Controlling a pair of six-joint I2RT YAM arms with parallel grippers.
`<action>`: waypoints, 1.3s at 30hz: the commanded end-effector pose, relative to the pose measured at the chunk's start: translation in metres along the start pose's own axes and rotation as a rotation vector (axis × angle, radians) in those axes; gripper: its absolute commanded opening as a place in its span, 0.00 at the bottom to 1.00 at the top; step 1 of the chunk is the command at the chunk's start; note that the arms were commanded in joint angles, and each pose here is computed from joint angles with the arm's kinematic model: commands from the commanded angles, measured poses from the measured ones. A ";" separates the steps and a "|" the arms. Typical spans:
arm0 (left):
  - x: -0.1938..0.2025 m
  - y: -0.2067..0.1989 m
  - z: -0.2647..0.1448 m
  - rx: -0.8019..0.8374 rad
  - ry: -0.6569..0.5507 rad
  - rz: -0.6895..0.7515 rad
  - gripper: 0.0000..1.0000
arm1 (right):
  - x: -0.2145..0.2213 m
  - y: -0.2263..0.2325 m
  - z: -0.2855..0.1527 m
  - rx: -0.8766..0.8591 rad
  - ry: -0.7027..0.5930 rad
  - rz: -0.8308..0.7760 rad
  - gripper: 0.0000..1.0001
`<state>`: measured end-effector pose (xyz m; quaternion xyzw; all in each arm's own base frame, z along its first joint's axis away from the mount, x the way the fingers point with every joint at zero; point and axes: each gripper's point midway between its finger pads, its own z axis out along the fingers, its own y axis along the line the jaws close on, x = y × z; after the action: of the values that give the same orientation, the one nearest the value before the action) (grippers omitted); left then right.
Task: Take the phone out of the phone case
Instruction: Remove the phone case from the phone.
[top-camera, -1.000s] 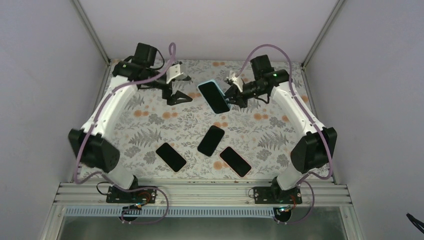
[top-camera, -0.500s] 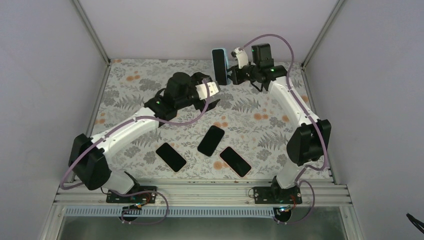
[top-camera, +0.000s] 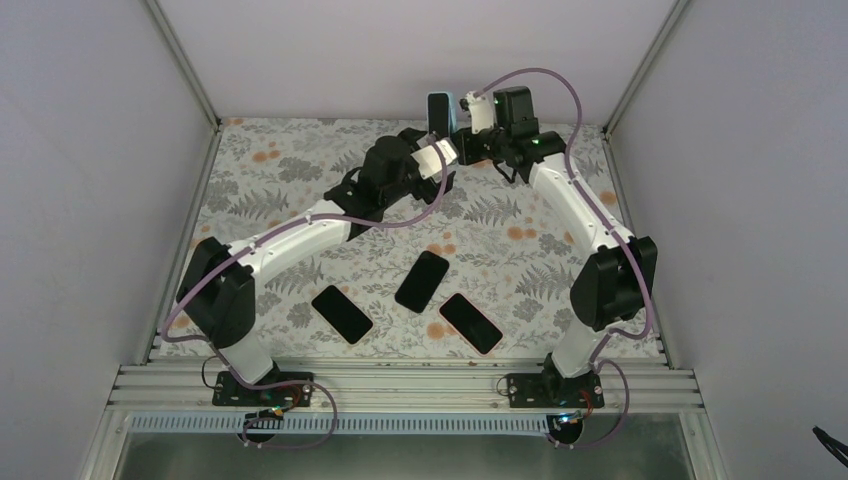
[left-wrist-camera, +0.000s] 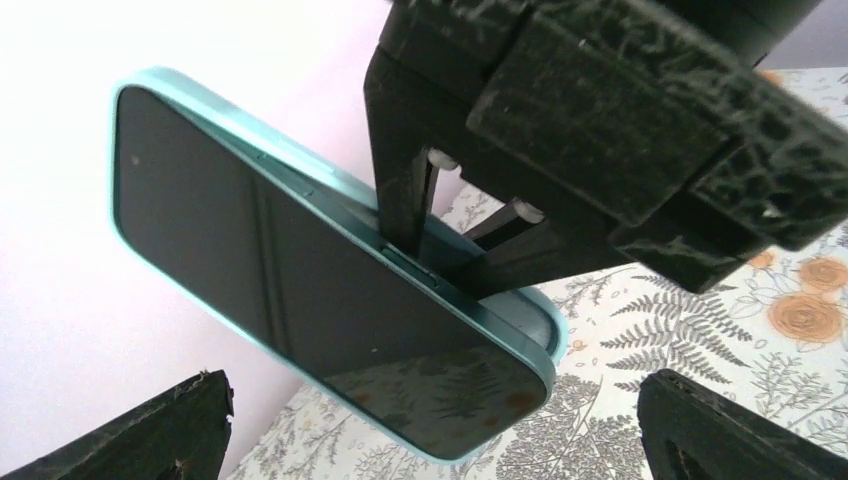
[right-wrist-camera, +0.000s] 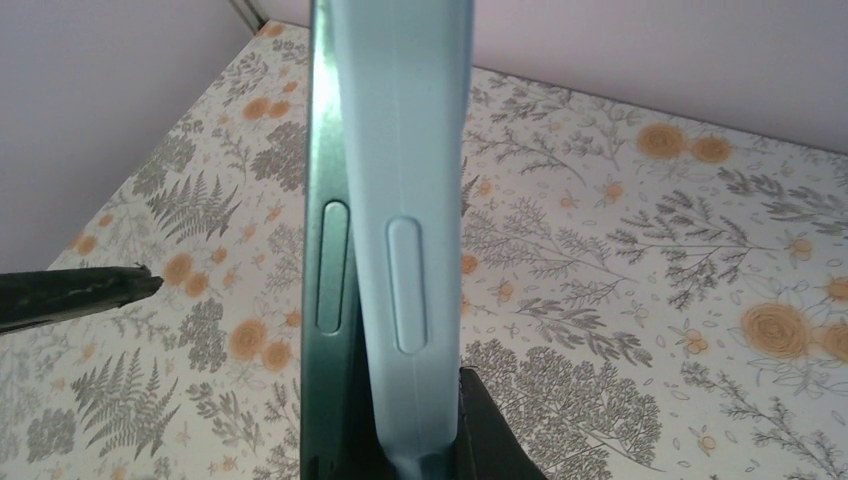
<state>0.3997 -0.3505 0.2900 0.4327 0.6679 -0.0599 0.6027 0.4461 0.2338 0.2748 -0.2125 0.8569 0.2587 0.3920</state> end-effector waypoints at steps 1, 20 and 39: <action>-0.017 0.019 0.002 -0.093 -0.029 -0.048 1.00 | -0.043 0.008 -0.023 0.022 -0.158 -0.033 0.03; 0.002 0.011 0.030 -0.115 0.045 -0.120 1.00 | -0.045 0.012 -0.027 0.025 -0.182 -0.007 0.03; -0.014 0.036 0.009 -0.171 -0.026 -0.200 1.00 | -0.045 0.019 -0.038 0.015 -0.202 -0.038 0.03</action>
<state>0.4279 -0.3441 0.2937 0.3312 0.7123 -0.0537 0.6165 0.4458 0.2255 0.3040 -0.1822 0.8410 0.2502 0.4438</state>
